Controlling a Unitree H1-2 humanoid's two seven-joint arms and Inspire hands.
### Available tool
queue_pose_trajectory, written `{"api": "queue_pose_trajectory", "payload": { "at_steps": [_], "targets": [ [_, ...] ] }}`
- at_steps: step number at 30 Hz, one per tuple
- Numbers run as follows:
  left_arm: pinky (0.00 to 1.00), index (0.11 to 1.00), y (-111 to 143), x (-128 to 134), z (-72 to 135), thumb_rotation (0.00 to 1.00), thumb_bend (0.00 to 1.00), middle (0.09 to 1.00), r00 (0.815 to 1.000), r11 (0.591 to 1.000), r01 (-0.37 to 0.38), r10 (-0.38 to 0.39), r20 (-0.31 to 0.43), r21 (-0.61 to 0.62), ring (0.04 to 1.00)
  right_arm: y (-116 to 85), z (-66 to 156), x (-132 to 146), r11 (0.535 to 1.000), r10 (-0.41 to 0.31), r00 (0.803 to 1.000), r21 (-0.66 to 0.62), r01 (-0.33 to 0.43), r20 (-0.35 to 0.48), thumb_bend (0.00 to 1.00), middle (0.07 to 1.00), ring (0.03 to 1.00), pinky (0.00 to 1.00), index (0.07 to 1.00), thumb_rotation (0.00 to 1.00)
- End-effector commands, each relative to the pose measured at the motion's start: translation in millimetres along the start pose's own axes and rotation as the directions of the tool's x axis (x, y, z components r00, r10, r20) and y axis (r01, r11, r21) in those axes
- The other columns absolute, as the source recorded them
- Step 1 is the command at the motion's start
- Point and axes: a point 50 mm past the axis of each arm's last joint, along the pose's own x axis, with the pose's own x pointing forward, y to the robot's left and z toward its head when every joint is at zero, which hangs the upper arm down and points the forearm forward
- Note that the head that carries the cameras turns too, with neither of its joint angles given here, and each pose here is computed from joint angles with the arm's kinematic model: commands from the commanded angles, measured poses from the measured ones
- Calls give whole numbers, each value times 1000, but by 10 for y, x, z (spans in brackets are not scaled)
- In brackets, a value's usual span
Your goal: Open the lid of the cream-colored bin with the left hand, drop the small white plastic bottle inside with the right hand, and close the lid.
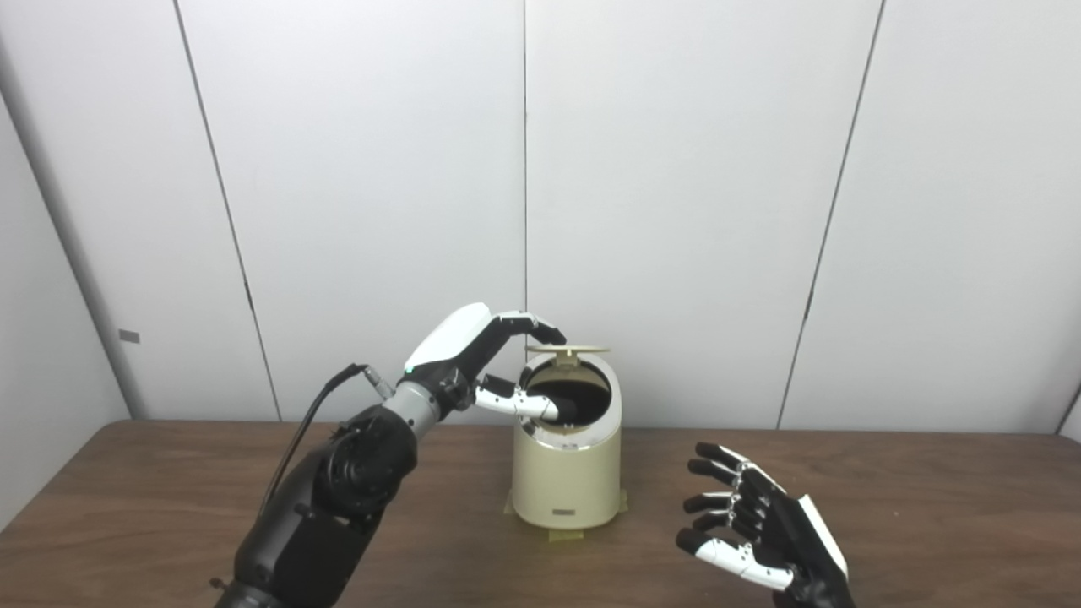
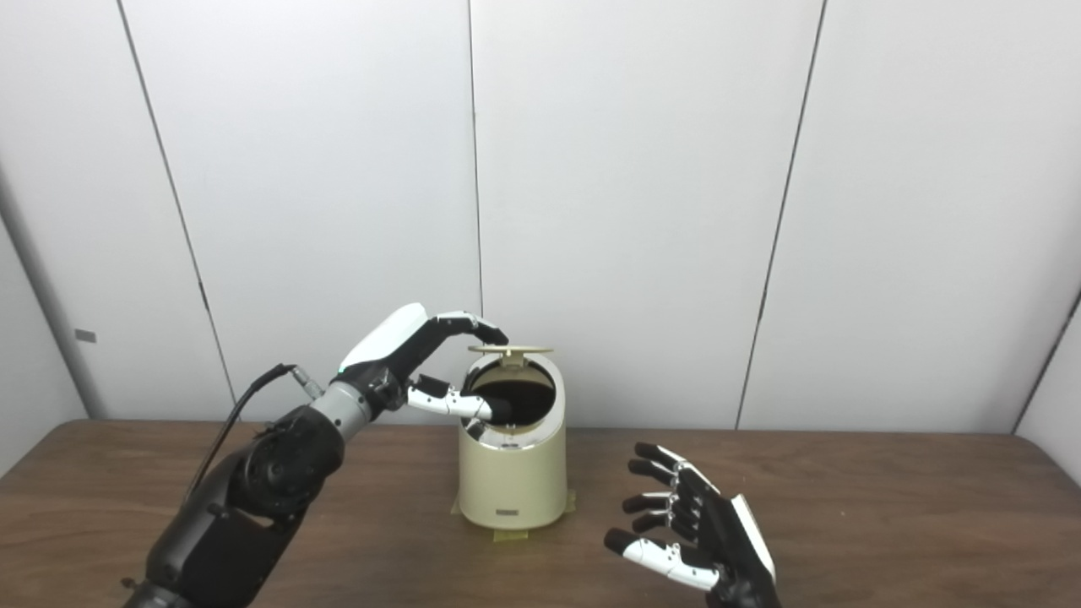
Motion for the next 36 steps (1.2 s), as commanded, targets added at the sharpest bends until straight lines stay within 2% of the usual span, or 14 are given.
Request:
{"api": "queue_pose_trajectory", "payload": {
  "at_steps": [1, 6, 12, 17, 23, 27, 36],
  "targets": [
    [965, 772, 301, 76, 202, 458, 945, 780, 995, 994, -57, 49, 87, 93, 939, -4, 206, 115, 1000, -10, 997, 14, 8, 76, 783, 782, 611, 527, 787, 298],
    [991, 782, 328, 42, 276, 481, 951, 789, 993, 977, -42, 17, 119, 211, 953, 1, 211, 116, 1000, -4, 997, 9, 4, 77, 780, 783, 613, 528, 789, 304],
    [1000, 784, 302, -4, 323, 448, 957, 806, 991, 969, -31, -2, 131, 245, 980, 26, 224, 122, 1000, -8, 997, 12, 8, 72, 777, 771, 605, 529, 782, 284],
    [1000, 781, 256, -48, 326, 467, 970, 802, 990, 953, -34, -8, 138, 300, 972, 35, 237, 125, 1000, -2, 997, -2, 2, 76, 782, 775, 607, 548, 786, 301],
    [1000, 782, 246, -85, 353, 482, 973, 800, 988, 950, -37, -12, 154, 309, 974, 59, 243, 134, 1000, -2, 997, -5, 2, 79, 747, 763, 586, 521, 780, 220],
    [1000, 782, 244, -95, 354, 486, 973, 799, 987, 949, -35, -16, 160, 313, 974, 59, 232, 135, 1000, -2, 997, -9, 2, 76, 765, 760, 589, 485, 783, 238],
    [1000, 776, 248, -128, 350, 454, 979, 796, 989, 945, -29, -21, 147, 326, 968, 61, 239, 125, 1000, 4, 997, 15, -6, 71, 770, 770, 591, 493, 793, 247]
  ]
}}
